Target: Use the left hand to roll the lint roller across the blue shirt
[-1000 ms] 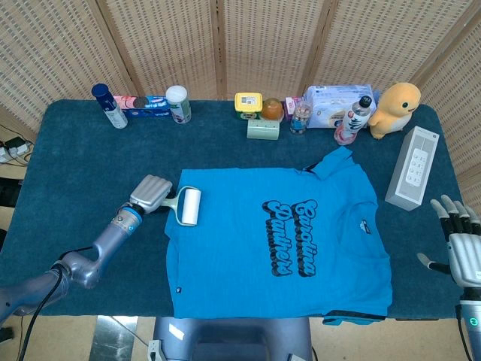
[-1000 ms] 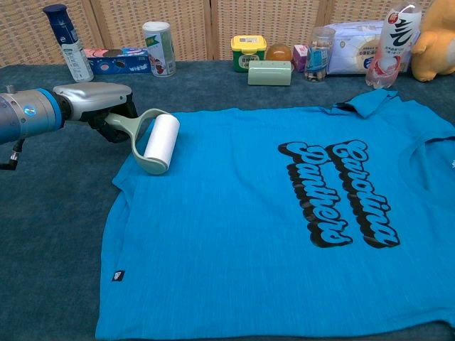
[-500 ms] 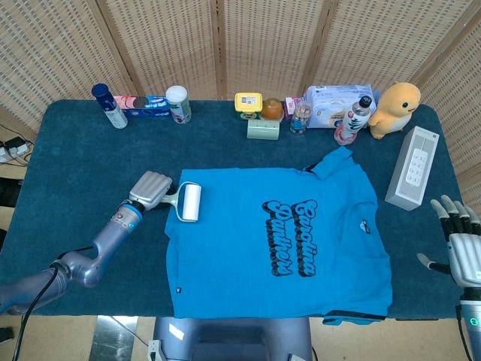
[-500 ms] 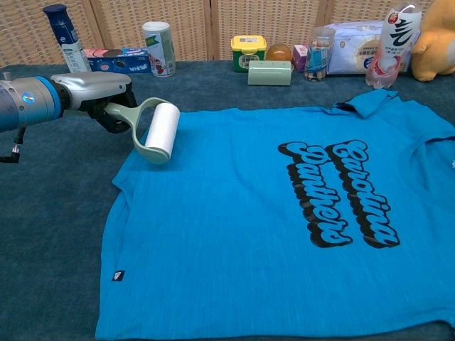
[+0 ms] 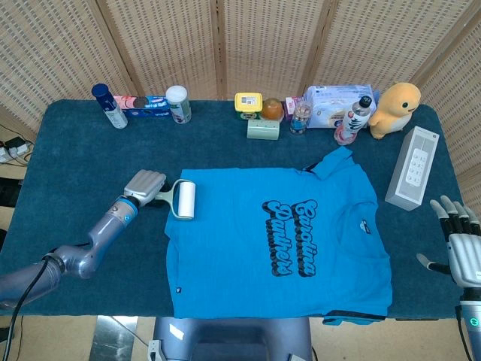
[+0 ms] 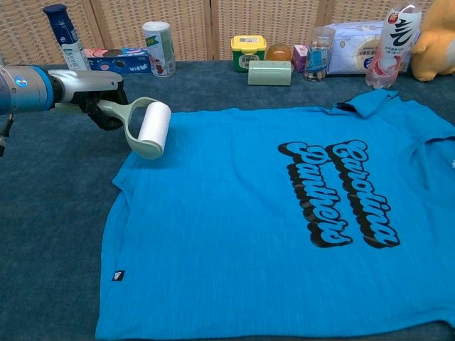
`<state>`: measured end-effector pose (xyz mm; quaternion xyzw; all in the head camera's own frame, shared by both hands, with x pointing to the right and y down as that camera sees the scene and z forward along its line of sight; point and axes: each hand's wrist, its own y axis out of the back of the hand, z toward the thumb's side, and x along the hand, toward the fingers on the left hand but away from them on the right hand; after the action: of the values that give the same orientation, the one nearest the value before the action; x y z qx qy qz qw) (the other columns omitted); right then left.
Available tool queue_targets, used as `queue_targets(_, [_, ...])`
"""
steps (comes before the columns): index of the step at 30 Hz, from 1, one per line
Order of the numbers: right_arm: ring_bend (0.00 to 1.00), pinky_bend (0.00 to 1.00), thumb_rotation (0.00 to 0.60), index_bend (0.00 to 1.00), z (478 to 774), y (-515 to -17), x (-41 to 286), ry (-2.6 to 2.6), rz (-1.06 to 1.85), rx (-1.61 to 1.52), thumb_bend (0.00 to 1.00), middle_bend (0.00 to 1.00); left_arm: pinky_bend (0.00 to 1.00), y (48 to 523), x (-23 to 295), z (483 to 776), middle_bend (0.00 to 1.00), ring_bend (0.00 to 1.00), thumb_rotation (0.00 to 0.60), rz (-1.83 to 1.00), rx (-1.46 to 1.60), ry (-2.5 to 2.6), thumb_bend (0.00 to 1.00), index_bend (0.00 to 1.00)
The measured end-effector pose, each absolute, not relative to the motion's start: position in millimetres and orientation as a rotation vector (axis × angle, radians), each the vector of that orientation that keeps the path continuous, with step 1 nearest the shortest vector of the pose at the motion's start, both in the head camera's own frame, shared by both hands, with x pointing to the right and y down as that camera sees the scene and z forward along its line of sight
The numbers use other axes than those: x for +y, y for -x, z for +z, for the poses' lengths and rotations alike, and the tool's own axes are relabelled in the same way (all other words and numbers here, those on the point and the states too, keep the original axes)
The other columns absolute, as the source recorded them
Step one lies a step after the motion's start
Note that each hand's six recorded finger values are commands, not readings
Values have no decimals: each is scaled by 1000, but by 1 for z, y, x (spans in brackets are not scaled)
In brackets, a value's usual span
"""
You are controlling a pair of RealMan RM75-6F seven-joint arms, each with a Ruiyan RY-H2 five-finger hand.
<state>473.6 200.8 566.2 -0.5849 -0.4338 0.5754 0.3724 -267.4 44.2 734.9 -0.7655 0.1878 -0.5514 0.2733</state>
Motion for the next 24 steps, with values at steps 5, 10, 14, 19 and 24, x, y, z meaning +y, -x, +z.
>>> queue_targets(5, [0,0,600,41,566,-475,200,1500,1477,-1116,0,0,1000,270,32,731,922,977,600,-1563,490,2143,1000,1000])
queue_targets(10, [0,0,600,41,566,-476,200,1501,1479,-1121,0,0,1000,269,20,725,922,977,600,-1578,484,2129,1000,1000])
queue_targets(14, [0,0,600,41,567,-476,200,1506,1481,-1121,0,0,1000,269,17,725,922,977,600,-1576,466,2077,1000,1000])
queue_targets(19, [0,0,600,41,568,-476,200,1514,1485,-1122,0,0,1000,269,19,732,922,977,600,-1579,439,2007,1000,1000])
queue_targets(24, [0,0,600,41,569,-478,200,1517,1491,-1126,0,0,1000,262,22,741,922,977,600,-1581,442,1988,1000,1000])
